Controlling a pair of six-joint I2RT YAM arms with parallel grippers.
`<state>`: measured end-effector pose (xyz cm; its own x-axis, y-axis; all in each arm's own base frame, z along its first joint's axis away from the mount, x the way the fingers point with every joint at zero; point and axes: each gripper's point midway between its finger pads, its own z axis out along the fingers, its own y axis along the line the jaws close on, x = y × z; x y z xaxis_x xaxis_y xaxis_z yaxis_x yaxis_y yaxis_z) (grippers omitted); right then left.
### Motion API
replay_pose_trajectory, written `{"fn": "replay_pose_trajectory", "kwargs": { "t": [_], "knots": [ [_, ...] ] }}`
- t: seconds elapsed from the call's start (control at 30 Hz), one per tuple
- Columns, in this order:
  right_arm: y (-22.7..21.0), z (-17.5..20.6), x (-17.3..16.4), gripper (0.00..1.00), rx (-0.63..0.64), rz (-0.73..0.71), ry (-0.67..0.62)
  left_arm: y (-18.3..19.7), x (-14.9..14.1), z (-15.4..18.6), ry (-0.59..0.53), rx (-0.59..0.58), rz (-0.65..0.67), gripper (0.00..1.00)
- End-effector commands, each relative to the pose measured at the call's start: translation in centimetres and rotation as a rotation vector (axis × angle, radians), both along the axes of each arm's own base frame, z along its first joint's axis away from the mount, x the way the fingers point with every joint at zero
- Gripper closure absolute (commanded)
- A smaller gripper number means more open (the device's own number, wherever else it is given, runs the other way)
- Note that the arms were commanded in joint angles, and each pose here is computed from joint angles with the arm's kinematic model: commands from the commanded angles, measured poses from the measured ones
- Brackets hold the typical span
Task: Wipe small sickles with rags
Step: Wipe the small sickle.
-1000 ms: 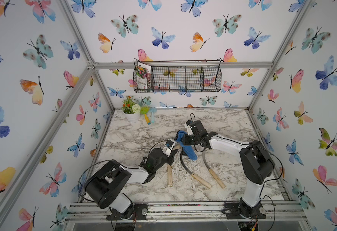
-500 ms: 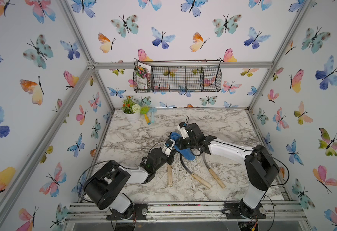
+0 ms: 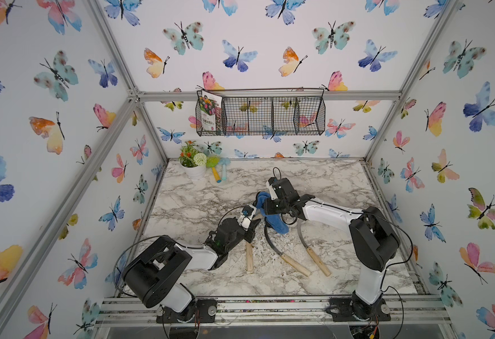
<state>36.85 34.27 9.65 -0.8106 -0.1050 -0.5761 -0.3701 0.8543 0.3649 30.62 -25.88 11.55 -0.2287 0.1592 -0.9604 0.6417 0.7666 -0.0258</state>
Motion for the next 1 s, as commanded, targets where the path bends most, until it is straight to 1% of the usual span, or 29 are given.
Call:
{"fn": "replay_pose_trajectory", "kwargs": {
  "t": [0.0, 0.17, 0.27, 0.37, 0.4, 0.43, 0.5, 0.57, 0.6, 0.7, 0.73, 0.83, 0.9, 0.97],
  "knots": [
    [-2.3, -2.4, -0.9, 0.98, -0.128, -0.052, 0.065, -0.2, 1.2, 3.7, -0.083, -0.096, 0.035, 1.00],
    [-4.0, -0.4, -0.1, 0.98, -0.150, -0.122, -0.005, 0.2, 1.1, 4.3, -0.104, -0.117, 0.048, 1.00],
    [-5.3, 1.2, 0.7, 0.98, -0.128, -0.164, -0.032, 0.7, 0.9, 5.0, -0.113, -0.136, 0.072, 1.00],
    [-7.6, 3.3, 1.5, 0.98, -0.092, -0.234, -0.034, 3.0, 2.4, 4.9, -0.078, -0.129, 0.232, 1.00],
    [-8.5, 4.0, 1.7, 0.98, -0.081, -0.264, -0.045, 3.0, 1.9, 5.1, -0.079, -0.136, 0.193, 1.00],
    [-9.4, 4.7, 1.8, 0.98, -0.074, -0.290, -0.059, 2.6, 1.0, 5.5, -0.103, -0.152, 0.129, 1.00],
    [-11.2, 6.3, 1.9, 0.98, -0.058, -0.350, -0.096, 1.9, -1.1, 6.4, -0.180, -0.159, 0.030, 1.00],
    [-12.7, 7.5, 1.9, 0.98, -0.043, -0.404, -0.123, 2.7, -1.6, 6.7, -0.231, -0.158, 0.057, 1.00],
    [-13.5, 8.1, 2.0, 0.98, -0.037, -0.430, -0.134, 3.1, -1.2, 6.6, -0.229, -0.152, 0.089, 1.00],
    [-15.6, 8.8, 2.4, 0.98, -0.035, -0.502, -0.138, 2.7, 0.0, 5.1, -0.183, -0.090, 0.116, 1.00],
    [-16.3, 8.8, 2.6, 0.98, -0.045, -0.528, -0.134, 2.6, 0.3, 4.8, -0.181, -0.080, 0.125, 1.00],
    [-19.1, 8.7, 3.8, 0.98, -0.120, -0.624, -0.128, 3.5, 0.3, 4.6, -0.231, -0.067, 0.163, 1.00],
    [-21.2, 8.9, 4.8, 0.98, -0.211, -0.701, -0.155, 4.1, -0.5, 4.9, -0.276, -0.080, 0.159, 1.00],
    [-22.3, 9.1, 6.1, 0.98, -0.300, -0.717, -0.210, 3.9, -1.2, 4.9, -0.309, -0.071, 0.128, 1.00]
  ]
}}
